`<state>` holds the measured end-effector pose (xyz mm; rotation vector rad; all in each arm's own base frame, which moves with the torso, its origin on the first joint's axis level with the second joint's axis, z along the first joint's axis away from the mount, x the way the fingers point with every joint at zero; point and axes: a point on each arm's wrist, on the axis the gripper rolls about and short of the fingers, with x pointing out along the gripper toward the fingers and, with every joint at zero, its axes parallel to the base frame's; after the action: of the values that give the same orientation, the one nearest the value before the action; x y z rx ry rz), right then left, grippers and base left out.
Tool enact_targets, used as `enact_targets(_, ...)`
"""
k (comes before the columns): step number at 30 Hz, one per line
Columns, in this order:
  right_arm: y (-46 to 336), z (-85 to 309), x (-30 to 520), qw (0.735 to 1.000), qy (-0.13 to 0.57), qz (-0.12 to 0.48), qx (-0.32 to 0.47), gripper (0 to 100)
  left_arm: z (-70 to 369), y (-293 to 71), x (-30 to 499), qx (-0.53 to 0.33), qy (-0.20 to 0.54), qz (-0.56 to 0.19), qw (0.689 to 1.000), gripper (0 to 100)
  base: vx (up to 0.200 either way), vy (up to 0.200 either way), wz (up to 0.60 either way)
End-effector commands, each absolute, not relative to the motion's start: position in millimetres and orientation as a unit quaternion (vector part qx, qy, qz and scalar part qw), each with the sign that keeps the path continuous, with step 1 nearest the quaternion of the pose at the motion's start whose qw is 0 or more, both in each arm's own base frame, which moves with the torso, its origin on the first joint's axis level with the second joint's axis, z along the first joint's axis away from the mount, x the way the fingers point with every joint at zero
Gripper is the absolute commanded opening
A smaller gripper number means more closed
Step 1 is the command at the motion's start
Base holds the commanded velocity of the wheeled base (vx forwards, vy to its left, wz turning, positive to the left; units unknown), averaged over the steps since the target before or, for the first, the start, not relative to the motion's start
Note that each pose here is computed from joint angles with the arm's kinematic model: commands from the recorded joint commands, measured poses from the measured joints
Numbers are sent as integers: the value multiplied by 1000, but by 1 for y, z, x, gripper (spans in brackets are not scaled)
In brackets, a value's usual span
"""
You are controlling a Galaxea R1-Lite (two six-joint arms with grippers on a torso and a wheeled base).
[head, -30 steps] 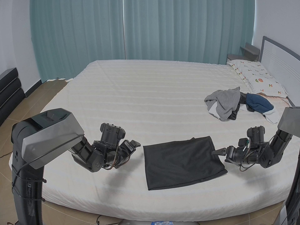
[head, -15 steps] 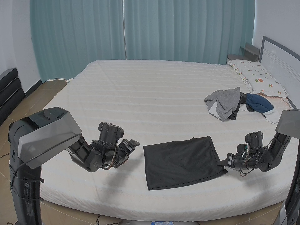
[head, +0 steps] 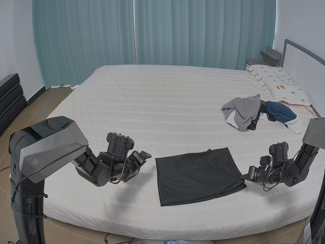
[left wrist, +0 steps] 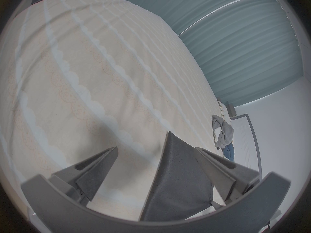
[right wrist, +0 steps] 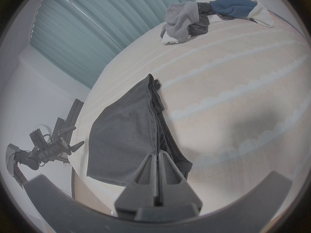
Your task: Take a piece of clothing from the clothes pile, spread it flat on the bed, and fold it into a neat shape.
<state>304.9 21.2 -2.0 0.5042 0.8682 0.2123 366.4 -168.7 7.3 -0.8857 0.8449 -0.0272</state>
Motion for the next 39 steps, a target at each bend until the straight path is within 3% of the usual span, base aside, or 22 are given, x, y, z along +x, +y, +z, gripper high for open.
enact_targets(1, 22, -3, 303, 869, 419, 102, 241, 0, 7, -169, 367, -416, 397, -13, 818, 100, 0, 0, 0)
enact_targets(8, 20, -8, 299, 869, 427, 105, 226, 0, 7, -169, 366, -415, 397, -14, 819, 100, 0, 0, 0)
enact_targets(9, 19, -7, 299, 870, 425, 105, 225, 100, 7, -169, 366, -415, 397, -14, 819, 100, 0, 0, 0)
enact_targets(15, 17, 8, 303, 880, 399, 110, 234, 100, 7, -177, 362, -409, 403, -26, 818, 100, 0, 0, 0)
enact_targets(31, 14, 5, 306, 839, 380, 85, 379, 100, -11, -215, 344, -308, 426, -89, 846, 100, 0, 0, 0)
enact_targets(39, 14, -4, 301, 833, 377, 83, 398, 100, -21, -220, 346, -279, 412, -106, 861, 100, 0, 0, 0)
